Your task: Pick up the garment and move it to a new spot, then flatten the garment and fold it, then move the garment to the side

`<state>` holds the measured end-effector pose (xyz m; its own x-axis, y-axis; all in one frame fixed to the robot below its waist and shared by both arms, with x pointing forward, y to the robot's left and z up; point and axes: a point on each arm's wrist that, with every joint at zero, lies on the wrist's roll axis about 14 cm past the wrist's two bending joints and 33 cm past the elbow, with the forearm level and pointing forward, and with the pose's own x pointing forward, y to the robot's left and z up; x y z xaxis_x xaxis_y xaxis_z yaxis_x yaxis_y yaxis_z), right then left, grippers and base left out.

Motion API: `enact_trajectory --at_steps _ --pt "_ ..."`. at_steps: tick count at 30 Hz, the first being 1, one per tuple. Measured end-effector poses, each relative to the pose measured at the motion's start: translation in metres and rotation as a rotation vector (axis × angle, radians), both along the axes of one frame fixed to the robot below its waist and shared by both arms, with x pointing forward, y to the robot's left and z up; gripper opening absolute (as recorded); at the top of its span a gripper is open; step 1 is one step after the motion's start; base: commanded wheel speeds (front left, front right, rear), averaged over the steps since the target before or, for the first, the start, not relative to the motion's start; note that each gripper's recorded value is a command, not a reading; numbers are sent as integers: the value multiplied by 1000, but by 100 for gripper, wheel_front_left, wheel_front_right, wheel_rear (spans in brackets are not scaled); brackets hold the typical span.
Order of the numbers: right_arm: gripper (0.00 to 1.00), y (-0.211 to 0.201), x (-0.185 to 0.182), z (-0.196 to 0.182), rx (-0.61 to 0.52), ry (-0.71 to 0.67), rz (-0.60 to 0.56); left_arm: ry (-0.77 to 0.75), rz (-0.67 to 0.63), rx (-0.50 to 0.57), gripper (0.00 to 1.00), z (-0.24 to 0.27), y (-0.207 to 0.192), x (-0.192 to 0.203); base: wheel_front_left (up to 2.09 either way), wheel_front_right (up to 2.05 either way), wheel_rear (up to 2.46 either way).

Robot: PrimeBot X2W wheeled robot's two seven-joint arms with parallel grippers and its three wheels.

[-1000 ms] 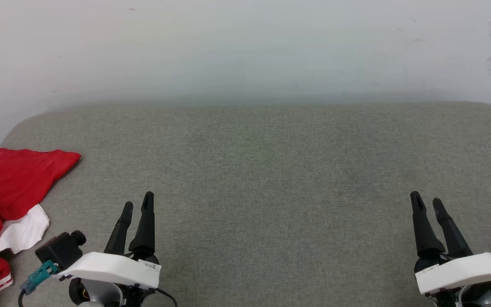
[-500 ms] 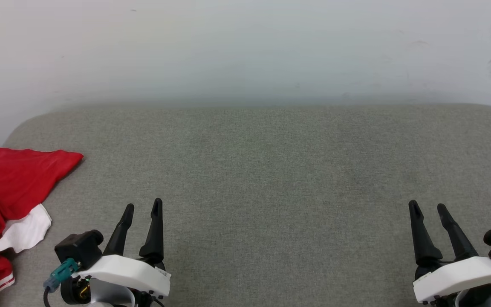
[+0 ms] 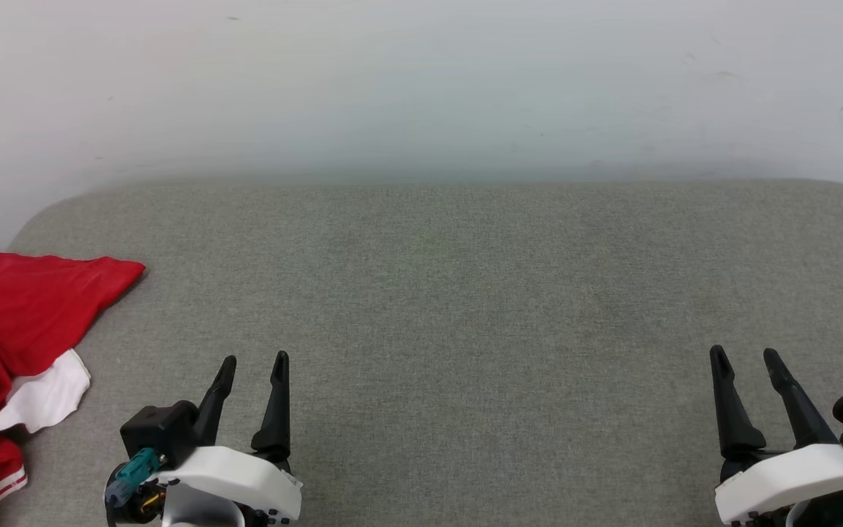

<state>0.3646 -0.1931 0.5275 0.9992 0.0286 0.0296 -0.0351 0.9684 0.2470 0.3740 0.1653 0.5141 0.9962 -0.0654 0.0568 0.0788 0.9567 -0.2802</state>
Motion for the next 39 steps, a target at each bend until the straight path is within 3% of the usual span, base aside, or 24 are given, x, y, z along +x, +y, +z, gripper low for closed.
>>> enact_trajectory --at_steps 12,21,39 --pt "100 1 0 6 -95 -23 1 -32 13 91 100 4 5 -2 0 0 0" --pt "100 23 8 12 -162 -45 65 -69 88 157 100 14 29 -9 0 0 0" --pt "100 139 35 17 -270 -114 392 -88 410 268 100 26 125 -80 0 0 0"
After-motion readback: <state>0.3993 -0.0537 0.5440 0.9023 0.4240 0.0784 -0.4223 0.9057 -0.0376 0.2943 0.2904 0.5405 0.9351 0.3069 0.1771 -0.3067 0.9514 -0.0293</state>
